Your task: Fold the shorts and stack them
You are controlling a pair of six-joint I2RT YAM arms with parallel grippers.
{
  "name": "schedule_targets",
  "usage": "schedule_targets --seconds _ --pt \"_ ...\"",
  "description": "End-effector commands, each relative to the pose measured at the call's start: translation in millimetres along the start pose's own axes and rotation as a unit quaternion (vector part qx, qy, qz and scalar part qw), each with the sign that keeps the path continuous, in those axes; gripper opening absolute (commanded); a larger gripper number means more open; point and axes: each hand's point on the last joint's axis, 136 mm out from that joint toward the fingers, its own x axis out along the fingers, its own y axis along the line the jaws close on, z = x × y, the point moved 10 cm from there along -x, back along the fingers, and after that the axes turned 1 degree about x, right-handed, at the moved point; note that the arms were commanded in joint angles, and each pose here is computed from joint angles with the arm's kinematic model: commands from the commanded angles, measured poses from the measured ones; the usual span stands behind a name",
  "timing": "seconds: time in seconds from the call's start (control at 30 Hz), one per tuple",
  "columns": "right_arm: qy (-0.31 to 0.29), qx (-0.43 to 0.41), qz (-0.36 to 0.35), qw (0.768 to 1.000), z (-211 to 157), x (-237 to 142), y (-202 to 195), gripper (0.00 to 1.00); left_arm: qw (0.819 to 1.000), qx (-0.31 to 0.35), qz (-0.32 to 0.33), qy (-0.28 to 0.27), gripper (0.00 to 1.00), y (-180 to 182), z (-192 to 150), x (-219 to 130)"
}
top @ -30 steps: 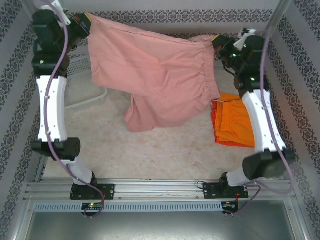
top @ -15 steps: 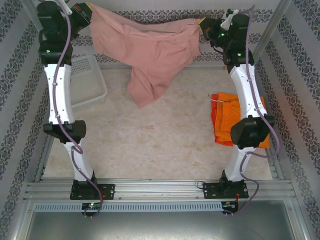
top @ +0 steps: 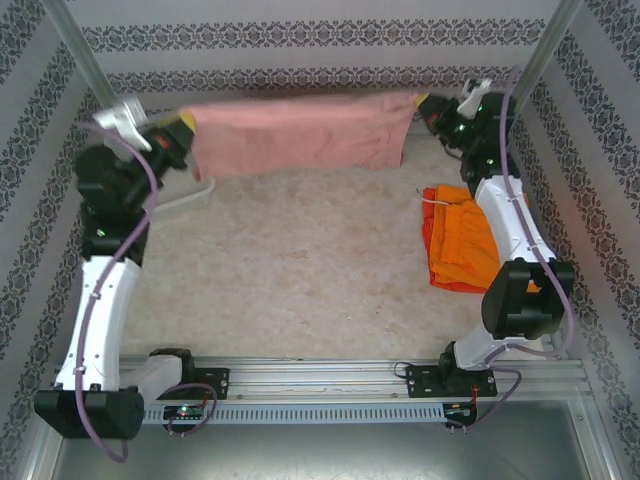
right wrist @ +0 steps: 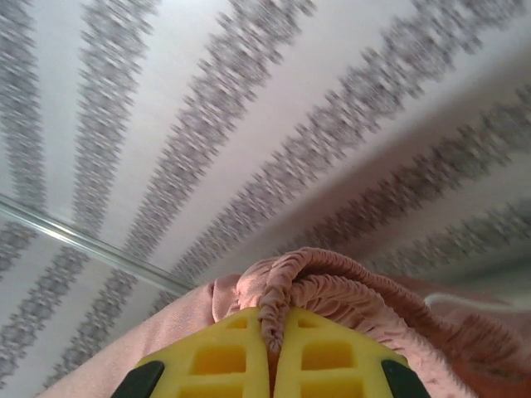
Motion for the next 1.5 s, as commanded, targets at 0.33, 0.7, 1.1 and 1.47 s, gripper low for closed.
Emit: schedule_targets --seconds 0.33,0.7,1.1,1.47 --pt "0.115 0.001 -0.108 0.988 -165 -85 -80 0.00 0.978 -0.112 0.143 0.106 0.00 48 -176 -79" --pt "0.110 0.033 -0.232 0.966 -214 -120 -132 0.00 0.967 -0.117 0.208 0.093 0.00 55 -180 -95" --pt "0.022 0.007 -0.179 0.984 -136 -113 -64 0.00 0.988 -0.008 0.137 0.074 0.00 13 -87 -36" --pt "0.013 -0.001 -0.168 0.986 -121 -124 -44 0.00 0.992 0.043 0.095 0.065 0.00 -18 -39 -31"
